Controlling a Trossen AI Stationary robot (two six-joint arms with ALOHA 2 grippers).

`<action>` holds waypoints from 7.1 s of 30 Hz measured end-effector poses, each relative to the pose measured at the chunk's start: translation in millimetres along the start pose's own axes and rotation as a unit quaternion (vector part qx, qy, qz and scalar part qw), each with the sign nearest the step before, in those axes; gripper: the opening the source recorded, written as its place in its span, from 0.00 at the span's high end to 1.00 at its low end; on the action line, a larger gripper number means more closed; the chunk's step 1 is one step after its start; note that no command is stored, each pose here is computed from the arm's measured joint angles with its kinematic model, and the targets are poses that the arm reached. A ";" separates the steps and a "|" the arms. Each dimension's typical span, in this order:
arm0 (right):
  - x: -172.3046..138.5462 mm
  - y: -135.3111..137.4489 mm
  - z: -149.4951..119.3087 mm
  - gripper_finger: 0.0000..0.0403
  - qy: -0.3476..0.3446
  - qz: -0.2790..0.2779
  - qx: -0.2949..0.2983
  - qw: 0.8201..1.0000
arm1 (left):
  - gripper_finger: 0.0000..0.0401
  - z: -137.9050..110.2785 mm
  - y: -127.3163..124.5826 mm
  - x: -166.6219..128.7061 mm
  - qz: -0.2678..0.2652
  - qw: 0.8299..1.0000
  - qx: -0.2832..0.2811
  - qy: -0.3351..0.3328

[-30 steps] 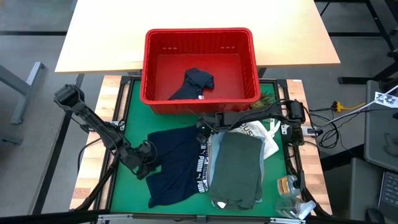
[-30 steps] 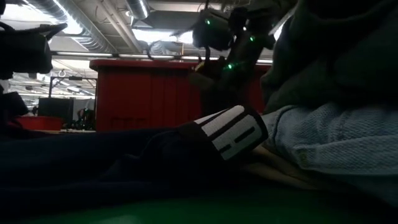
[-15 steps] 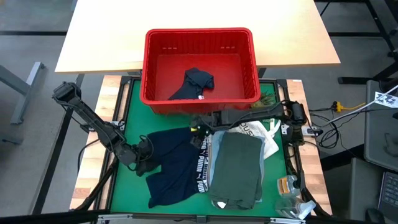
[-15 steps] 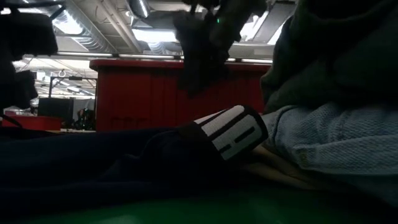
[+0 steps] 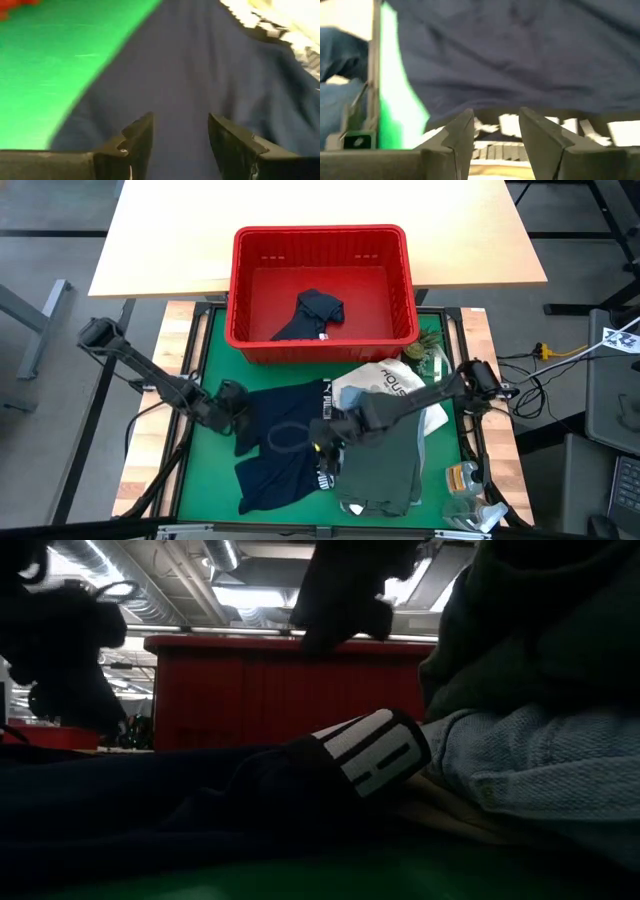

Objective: Fold Laundry from Bin
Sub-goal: Fold the dark blue boxer

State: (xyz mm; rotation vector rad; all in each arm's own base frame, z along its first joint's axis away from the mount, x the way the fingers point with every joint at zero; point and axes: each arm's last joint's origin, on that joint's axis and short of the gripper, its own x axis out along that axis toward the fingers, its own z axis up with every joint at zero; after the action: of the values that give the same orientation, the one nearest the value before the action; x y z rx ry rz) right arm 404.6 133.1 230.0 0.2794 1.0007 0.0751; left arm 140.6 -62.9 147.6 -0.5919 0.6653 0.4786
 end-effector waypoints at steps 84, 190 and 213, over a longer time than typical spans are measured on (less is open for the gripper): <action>69.6 6.0 -21.3 0.61 0.149 0.028 0.108 0.983 | 0.55 5.5 34.4 -2.5 0.061 0.985 -0.023 0.159; 10.5 121.7 -31.3 0.59 0.111 0.053 -0.202 0.972 | 0.62 -76.5 -251.4 -9.8 -0.310 0.924 0.216 0.058; 59.2 113.4 -56.0 0.59 0.169 -0.015 -0.239 0.956 | 0.42 -94.8 -247.7 6.0 -0.299 0.928 0.157 0.161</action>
State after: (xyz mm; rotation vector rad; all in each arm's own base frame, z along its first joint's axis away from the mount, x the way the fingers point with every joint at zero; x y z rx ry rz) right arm 397.1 264.5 183.2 -0.2002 1.2888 0.3417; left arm 248.3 -304.3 169.9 -0.5379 0.8095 -0.3012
